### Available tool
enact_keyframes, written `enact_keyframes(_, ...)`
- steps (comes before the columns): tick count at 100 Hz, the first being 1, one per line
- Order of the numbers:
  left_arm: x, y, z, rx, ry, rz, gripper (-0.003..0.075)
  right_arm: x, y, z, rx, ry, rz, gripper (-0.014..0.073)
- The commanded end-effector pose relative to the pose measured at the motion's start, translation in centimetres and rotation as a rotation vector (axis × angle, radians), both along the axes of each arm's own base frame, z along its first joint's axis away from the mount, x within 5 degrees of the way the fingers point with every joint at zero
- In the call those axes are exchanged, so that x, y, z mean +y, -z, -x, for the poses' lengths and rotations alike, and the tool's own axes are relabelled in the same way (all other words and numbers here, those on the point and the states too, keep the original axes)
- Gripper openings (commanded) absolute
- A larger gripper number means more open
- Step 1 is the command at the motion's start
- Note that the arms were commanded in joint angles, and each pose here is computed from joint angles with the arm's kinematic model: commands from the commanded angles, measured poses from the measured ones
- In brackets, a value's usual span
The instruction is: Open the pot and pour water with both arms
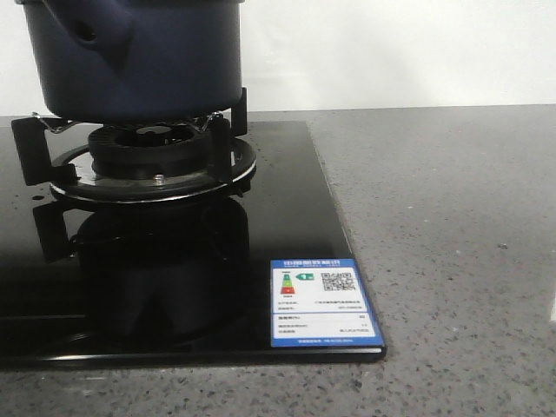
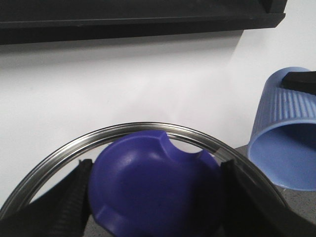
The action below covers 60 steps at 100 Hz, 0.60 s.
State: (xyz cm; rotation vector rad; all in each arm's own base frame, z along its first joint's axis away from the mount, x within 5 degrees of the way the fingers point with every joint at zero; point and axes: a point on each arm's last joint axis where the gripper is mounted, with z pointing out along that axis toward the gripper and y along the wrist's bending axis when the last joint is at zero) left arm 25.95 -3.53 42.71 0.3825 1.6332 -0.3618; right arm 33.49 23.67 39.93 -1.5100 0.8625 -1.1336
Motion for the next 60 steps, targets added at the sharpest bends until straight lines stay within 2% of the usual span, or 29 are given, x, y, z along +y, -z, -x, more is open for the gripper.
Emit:
enact_keyframes(1,0.2,-2.3,1.0,-0.077,-0.03,0.065,0.036,-1.0,-3.5,1.1,-0.096,0.009,-0.032,0.0392)
enact_keyframes(8,0.2,-2.3,1.0,-0.077,-0.03,0.065,0.036,-1.0,-3.5,1.1,-0.08,0.008,-0.08,0.0392)
enact_keyframes(21,0.1,-2.3,1.0,-0.074,-0.017,0.064,0.036,-1.5,-3.7,1.2,-0.021,0.045,-0.274,0.0392)
enact_keyframes(48,-0.1,-2.4,1.1,-0.069,0.008,0.087,0.036,-5.8,-6.0,3.1,0.112,0.279,-0.879,0.0392)
enact_keyframes(60,-0.2,-2.3,1.2,-0.065,0.021,0.088,0.036,-9.3,-6.8,3.8,0.257,0.336,-1.155,0.0392)
